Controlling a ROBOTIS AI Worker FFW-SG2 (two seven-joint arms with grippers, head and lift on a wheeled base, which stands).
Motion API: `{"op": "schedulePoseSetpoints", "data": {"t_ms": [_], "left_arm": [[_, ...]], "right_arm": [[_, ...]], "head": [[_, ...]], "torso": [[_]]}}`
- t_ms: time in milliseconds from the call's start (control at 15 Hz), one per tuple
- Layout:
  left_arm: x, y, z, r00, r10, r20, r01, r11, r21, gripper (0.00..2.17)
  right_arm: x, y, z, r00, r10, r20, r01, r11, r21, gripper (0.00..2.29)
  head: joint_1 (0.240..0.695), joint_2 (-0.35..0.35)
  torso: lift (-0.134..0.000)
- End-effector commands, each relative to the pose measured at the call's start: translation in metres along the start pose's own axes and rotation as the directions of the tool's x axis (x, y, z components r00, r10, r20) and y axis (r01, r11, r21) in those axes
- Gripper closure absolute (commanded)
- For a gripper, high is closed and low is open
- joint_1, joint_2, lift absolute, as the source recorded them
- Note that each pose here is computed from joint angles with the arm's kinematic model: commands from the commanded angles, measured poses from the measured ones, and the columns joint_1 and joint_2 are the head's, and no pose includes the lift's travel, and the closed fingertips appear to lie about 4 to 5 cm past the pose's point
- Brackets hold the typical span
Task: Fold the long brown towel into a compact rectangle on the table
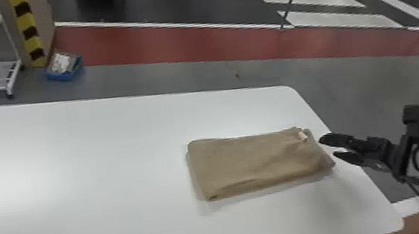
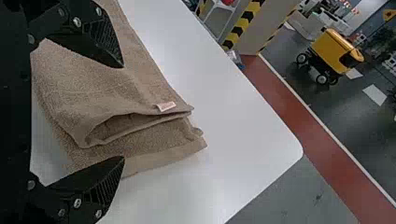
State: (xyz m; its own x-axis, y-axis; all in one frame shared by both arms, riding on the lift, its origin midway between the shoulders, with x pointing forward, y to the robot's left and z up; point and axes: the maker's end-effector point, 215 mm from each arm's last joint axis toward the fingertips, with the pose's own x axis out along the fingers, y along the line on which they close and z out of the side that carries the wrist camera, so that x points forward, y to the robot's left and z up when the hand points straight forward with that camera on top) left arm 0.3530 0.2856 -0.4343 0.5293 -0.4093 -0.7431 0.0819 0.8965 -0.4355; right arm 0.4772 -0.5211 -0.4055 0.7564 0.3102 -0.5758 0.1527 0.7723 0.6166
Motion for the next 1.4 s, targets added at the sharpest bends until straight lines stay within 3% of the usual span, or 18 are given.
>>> {"op": "schedulePoseSetpoints", "data": {"t_ms": [0, 267, 400, 600, 800, 933, 1333], "left_arm": [[0.001, 0.001, -0.003, 1.0, -0.001, -0.009, 0.001, 1.0, -0.008, 0.05], [0.0, 0.001, -0.005, 1.0, -0.005, -0.013, 0.005, 1.0, -0.011, 0.05], [-0.002, 0.002, -0.005, 1.0, -0.004, -0.01, 0.004, 1.0, -0.01, 0.05], [-0.005, 0.004, -0.003, 1.0, -0.003, -0.004, 0.003, 1.0, -0.01, 0.05], [-0.004, -0.02, 0.0, 0.996, -0.083, 0.01, 0.083, 0.996, -0.013, 0.08], [0.002, -0.032, 0.002, 0.996, -0.085, 0.005, 0.085, 0.996, 0.014, 0.08], [0.0, -0.029, 0.005, 0.997, -0.08, 0.013, 0.079, 0.997, 0.012, 0.08]], "right_arm": [[-0.007, -0.011, -0.009, 0.999, -0.03, -0.025, 0.03, 1.0, -0.003, 0.08], [-0.004, -0.016, -0.021, 0.995, -0.07, -0.075, 0.069, 0.997, -0.016, 0.09], [0.004, -0.01, -0.025, 0.994, -0.065, -0.091, 0.062, 0.998, -0.027, 0.13], [0.008, 0.008, -0.043, 0.991, -0.026, -0.133, 0.028, 1.0, 0.013, 0.13], [0.001, 0.02, -0.039, 0.991, -0.007, -0.13, 0.01, 1.0, 0.02, 0.13], [-0.004, 0.022, -0.04, 0.989, -0.015, -0.147, 0.019, 0.999, 0.029, 0.13], [0.014, 0.035, -0.053, 0.976, -0.046, -0.213, 0.04, 0.999, -0.034, 0.17]], "head": [[0.695, -0.312], [0.695, -0.326], [0.695, -0.325], [0.695, -0.305], [0.695, -0.276], [0.695, -0.284], [0.695, -0.295]], "torso": [[-0.123], [-0.123], [-0.123], [-0.123], [-0.123], [-0.123], [-0.123]]}}
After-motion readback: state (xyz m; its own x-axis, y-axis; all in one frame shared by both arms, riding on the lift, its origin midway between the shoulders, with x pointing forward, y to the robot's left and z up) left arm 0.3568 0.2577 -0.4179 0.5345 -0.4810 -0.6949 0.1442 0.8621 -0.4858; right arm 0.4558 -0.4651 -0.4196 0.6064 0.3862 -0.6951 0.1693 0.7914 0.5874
